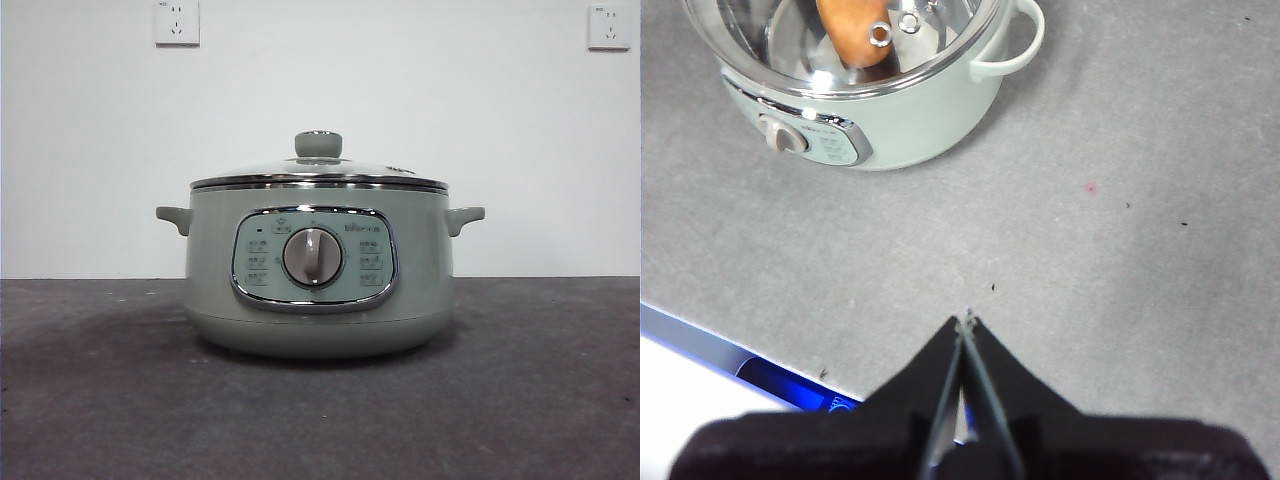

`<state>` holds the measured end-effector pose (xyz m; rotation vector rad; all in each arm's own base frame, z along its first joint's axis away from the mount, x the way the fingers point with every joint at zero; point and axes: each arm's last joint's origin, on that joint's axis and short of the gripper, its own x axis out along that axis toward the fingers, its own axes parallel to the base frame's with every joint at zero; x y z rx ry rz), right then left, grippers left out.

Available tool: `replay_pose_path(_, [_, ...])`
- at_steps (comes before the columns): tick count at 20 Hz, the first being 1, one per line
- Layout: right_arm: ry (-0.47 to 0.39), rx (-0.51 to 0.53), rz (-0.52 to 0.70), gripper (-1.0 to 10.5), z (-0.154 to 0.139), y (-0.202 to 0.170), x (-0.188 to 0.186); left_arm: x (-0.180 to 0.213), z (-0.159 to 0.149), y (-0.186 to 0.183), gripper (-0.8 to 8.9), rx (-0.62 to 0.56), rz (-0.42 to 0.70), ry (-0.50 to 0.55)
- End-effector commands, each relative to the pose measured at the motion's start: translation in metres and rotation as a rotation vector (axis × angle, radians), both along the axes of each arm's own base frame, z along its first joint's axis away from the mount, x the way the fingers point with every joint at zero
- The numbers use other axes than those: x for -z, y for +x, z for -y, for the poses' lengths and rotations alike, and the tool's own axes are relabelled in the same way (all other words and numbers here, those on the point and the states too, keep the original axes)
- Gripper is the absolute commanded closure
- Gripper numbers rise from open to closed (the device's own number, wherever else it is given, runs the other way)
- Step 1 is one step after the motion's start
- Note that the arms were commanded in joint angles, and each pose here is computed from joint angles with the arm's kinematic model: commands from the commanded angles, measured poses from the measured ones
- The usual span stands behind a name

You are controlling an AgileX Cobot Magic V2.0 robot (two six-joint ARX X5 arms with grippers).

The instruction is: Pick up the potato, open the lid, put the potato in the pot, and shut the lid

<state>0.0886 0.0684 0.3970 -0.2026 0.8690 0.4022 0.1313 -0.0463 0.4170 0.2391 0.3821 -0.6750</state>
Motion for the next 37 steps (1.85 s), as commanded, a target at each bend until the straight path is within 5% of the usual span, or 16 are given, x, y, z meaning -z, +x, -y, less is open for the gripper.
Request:
replay_pose_path(1, [-0.02,-0.001,-0.026,9.5,0.0,0.0,0.004,0.049,-0.014,-0.001,8.14,-0.132,0.054,-0.087])
replay_pose_path(6, [-0.02,-0.001,-0.026,9.5,0.0,0.0,0.004,0.15,-0.029,-0.017,8.14,-0.224,0.271,-0.186])
replay_pose_path(11, [-0.029,0.007,-0.022,9.5,-0.001,0.001,0.004,0.217,-0.033,-0.026,8.14,-0.249,0.212,-0.194])
replay_pose_path(14, [-0.034,0.009,-0.024,9.5,-0.001,0.002,0.004,0.243,-0.037,-0.026,8.14,-0.421,0.155,-0.217])
replay_pose_path(23, [-0.033,0.008,-0.023,9.5,-0.001,0.002,0.004,0.27,-0.045,-0.033,8.14,-0.697,0.187,-0.171])
replay_pose_path(37, [-0.033,0.009,-0.023,9.5,-0.002,0.002,0.004,0.269,-0.045,-0.034,8.14,-0.693,0.206,-0.175])
